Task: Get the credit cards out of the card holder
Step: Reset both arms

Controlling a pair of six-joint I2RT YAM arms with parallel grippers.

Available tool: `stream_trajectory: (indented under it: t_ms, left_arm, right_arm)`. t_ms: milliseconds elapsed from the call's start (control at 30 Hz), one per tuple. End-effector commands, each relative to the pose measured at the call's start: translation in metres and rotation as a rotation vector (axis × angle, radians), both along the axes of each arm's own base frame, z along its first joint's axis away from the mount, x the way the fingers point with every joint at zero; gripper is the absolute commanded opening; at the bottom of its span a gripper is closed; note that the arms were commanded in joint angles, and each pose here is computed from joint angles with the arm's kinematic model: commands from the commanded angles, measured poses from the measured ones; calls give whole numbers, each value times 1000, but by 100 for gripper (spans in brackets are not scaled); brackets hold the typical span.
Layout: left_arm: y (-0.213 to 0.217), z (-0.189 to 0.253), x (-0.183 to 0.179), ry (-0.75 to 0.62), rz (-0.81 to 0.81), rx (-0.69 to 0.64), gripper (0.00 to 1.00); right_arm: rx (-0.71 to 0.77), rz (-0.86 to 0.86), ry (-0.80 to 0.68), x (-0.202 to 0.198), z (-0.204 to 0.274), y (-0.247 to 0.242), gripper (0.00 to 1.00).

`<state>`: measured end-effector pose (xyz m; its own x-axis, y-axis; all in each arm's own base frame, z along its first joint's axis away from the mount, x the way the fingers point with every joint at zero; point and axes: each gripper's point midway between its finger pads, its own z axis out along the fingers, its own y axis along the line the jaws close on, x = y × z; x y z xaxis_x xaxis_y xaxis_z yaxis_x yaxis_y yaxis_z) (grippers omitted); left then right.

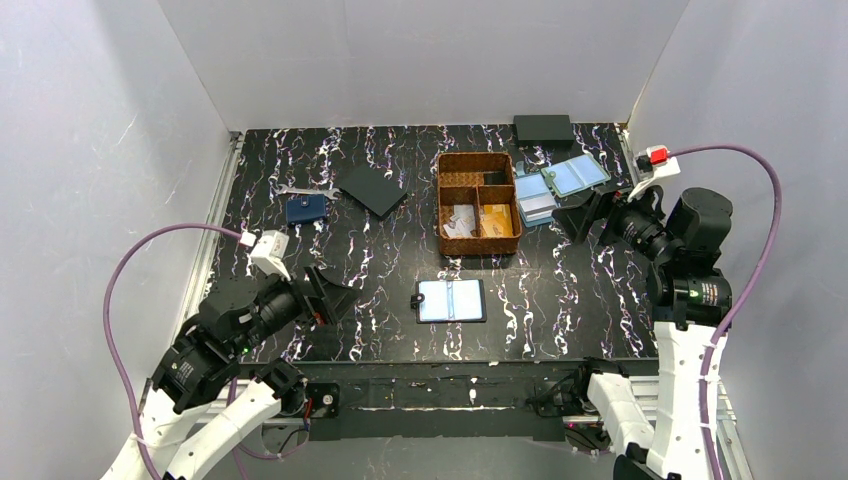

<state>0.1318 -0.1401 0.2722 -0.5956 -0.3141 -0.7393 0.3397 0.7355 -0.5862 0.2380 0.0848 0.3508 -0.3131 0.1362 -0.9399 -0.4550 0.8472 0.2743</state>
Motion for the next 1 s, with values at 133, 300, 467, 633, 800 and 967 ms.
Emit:
stream_trajectory:
  t_ms: [133, 300, 467, 633, 800, 967]
  left_arm:
    - [-2, -5, -1, 4, -9, -5, 98]
    - [-5, -6, -2, 10, -18, -23, 98]
    - [-5, -8, -2, 12, -20, -24, 98]
    - [-6, -11, -2, 15, -23, -26, 98]
    - [-7, -12, -3, 17, -27, -29, 98]
    - [-7, -12, -3, 17, -26, -29, 98]
  right_arm:
    - [4, -10, -47, 1, 19, -3, 98]
    - [10, -6, -49, 2, 20, -2, 99]
    - [15, -8, -46, 4, 20, -3, 98]
    - [19, -11, -45, 5, 20, -4, 98]
    - [21, -13, -45, 4, 20, -4, 98]
    - [29, -18, -43, 5, 19, -5, 99]
